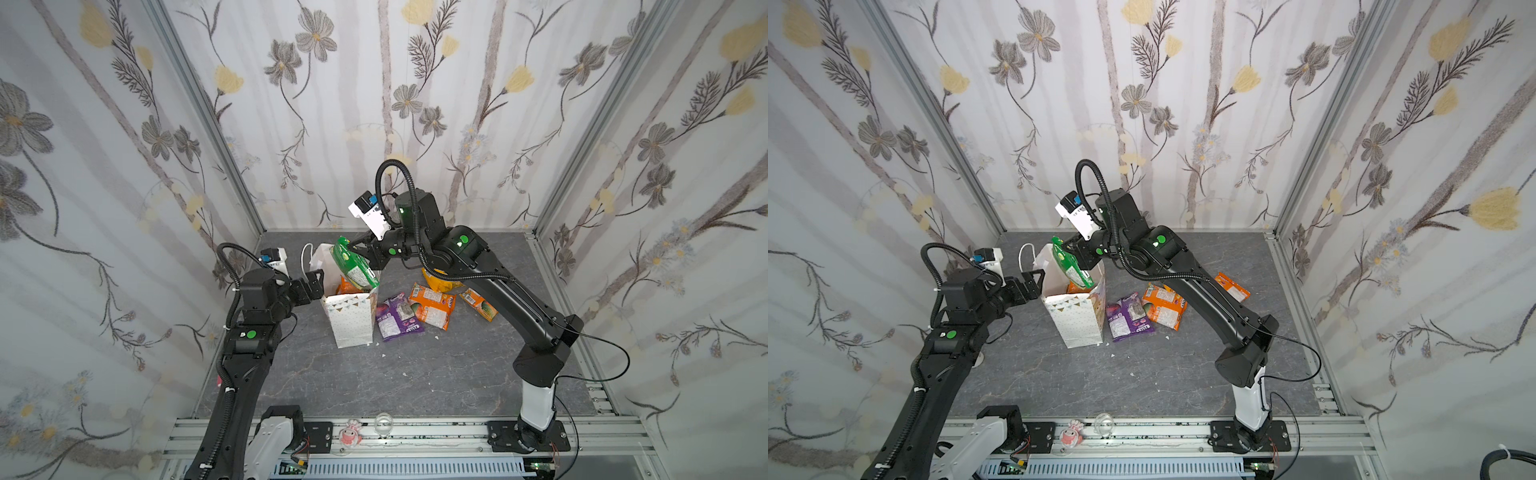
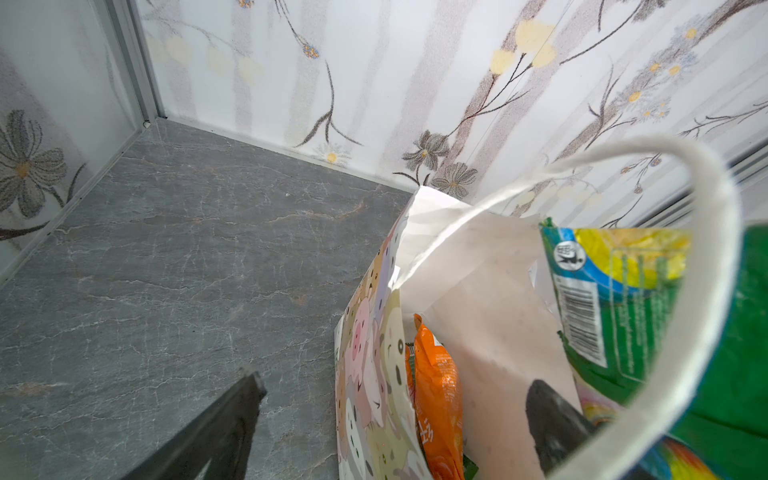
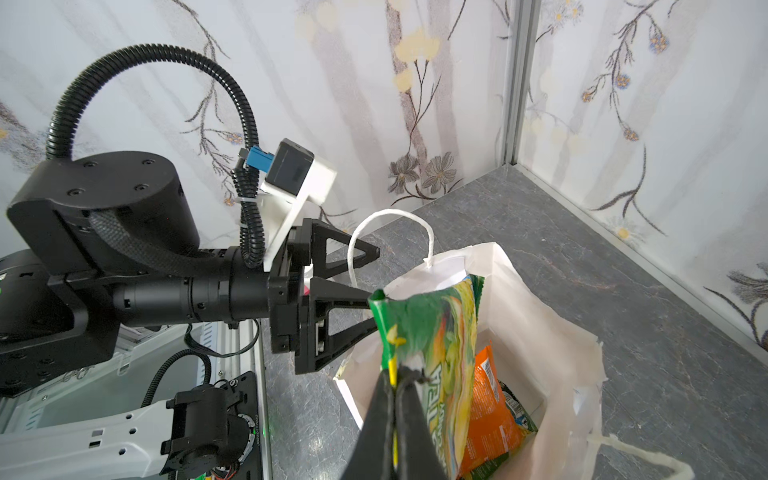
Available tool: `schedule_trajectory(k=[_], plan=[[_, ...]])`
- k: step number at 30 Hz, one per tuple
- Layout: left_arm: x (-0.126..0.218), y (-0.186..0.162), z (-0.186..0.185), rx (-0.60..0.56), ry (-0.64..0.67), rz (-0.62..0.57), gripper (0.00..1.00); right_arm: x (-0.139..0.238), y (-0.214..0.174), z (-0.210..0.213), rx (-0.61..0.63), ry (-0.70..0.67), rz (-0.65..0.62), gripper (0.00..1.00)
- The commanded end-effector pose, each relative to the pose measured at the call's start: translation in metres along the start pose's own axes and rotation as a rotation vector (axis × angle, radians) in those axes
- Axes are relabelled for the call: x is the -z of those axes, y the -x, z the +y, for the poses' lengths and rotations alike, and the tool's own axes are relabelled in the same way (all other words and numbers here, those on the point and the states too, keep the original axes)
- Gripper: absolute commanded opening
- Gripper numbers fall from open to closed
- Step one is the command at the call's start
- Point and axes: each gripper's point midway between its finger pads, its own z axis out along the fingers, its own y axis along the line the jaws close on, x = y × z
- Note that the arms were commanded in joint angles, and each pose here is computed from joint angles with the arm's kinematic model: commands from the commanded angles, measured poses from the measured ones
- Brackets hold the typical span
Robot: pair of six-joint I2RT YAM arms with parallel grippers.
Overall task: Place the snacks into the paper bag
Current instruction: 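Carry the green candy bag with the right gripper over the paper bag, then lower the green candy bag into the paper bag and open the right gripper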
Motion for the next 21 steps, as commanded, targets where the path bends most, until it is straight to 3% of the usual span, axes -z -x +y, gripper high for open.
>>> schedule_trajectory(k=[1, 21], plan=[[0.0, 0.005, -0.001, -0.001, -0.005, -0.019, 1.0, -0.007, 0.012, 0.007, -0.005, 0.058, -0.052, 0.0], [0.001, 0.006, -0.001, -0.003, -0.006, -0.022, 1.0, -0.064, -0.036, -0.007, -0.101, 0.136, 0.064, 0.0]])
